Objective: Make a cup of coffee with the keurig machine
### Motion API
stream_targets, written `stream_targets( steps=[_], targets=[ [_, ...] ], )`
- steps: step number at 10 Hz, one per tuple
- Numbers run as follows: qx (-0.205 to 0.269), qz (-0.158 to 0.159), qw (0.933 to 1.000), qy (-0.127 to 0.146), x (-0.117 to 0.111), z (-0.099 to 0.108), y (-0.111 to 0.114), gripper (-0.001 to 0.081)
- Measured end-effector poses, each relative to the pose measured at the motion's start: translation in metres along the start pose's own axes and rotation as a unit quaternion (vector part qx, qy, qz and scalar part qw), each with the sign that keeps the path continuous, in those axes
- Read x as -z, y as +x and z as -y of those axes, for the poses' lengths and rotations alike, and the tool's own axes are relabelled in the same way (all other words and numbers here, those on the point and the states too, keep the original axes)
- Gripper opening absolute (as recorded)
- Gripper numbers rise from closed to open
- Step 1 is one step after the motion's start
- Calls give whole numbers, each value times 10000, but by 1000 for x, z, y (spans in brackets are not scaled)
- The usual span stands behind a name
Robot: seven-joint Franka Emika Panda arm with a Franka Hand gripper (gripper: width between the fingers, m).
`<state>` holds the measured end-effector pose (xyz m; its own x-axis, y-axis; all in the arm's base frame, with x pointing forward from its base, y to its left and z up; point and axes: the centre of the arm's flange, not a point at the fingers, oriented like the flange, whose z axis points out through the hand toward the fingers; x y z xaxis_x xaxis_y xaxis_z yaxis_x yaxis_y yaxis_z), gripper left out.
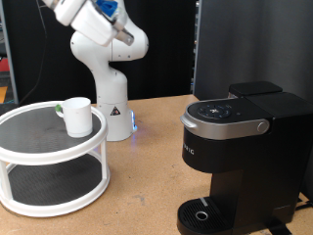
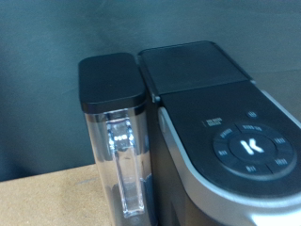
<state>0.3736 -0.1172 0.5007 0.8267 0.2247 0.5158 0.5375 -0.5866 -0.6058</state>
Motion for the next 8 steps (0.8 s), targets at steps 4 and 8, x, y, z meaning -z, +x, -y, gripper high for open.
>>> stream_targets(
  steps=[4, 8],
  targets=[
    [4, 173, 9995, 262, 49, -9, -44, 2],
    [-32, 90, 9997, 241, 59, -14, -54, 2]
  ],
)
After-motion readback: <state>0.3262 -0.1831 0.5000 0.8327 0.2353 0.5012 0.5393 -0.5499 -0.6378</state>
